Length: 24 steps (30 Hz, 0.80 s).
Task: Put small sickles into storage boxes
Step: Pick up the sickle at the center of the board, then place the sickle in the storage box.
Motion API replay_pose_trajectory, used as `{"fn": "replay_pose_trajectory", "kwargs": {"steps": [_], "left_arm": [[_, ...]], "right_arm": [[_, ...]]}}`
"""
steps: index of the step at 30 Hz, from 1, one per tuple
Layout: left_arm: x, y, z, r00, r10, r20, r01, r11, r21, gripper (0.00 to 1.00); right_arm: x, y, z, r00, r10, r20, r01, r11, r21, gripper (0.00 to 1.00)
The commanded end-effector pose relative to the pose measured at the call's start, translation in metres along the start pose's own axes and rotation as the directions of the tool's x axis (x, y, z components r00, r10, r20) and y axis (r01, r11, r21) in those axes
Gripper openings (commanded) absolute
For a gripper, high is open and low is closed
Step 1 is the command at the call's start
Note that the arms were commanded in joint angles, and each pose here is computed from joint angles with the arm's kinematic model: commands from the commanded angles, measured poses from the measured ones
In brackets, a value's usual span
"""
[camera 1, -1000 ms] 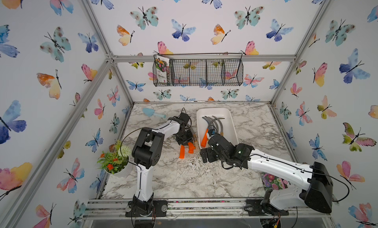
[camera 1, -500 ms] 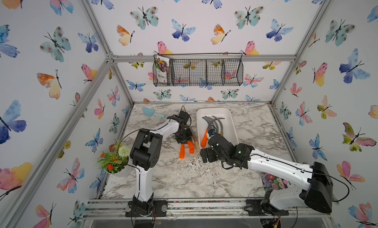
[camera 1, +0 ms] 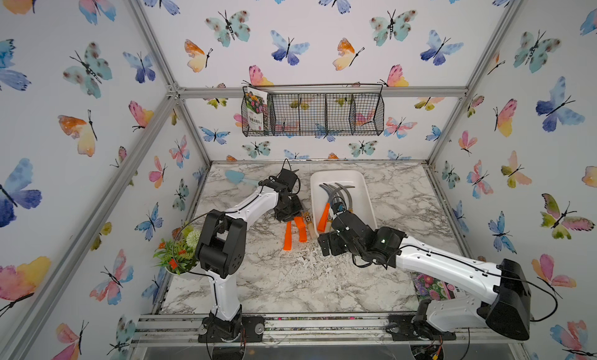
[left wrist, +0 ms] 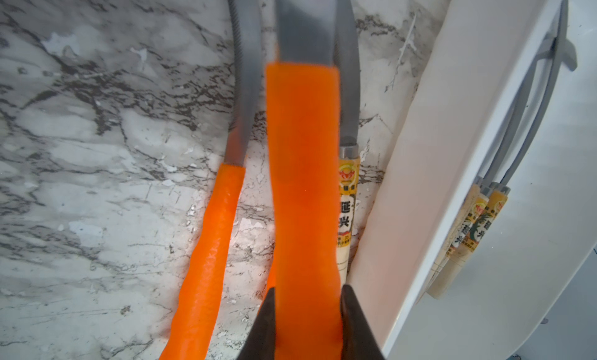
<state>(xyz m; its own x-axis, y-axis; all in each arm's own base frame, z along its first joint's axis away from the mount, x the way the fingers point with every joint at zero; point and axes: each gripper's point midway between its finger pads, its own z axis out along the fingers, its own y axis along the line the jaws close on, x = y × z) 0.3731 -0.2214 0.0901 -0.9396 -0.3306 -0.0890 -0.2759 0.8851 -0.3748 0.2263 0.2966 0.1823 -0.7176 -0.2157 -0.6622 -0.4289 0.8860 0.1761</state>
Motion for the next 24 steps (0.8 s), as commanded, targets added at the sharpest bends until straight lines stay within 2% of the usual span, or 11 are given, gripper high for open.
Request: {"fn": "replay_pose_trajectory", "kwargs": {"steps": [1, 12, 23, 24], "left_arm": [[0.006, -0.01, -0.019, 0.998, 0.057, 0.029, -0.057, 0.998, -0.018, 0.11], [0.021, -0.04, -0.026, 0.984, 0.168, 0.056, -0.165, 0.985, -0.055, 0.11], [0.038, -0.081, -0.025, 0.94, 0.337, 0.044, -0.332, 0.938, -0.098, 0.11], [0.039, -0.082, -0.017, 0.937, 0.347, 0.03, -0.342, 0.933, -0.107, 0.11]], "right_arm": [[0.002, -0.01, -0.009, 1.0, -0.003, 0.008, 0.002, 0.999, 0.037, 0.98], [0.007, -0.033, -0.025, 0.999, 0.033, 0.023, -0.035, 0.997, 0.075, 0.98], [0.005, -0.062, -0.042, 0.997, 0.064, 0.041, -0.069, 0.99, 0.125, 0.98], [0.006, -0.065, -0.042, 0.997, 0.066, 0.04, -0.071, 0.989, 0.131, 0.98]]}}
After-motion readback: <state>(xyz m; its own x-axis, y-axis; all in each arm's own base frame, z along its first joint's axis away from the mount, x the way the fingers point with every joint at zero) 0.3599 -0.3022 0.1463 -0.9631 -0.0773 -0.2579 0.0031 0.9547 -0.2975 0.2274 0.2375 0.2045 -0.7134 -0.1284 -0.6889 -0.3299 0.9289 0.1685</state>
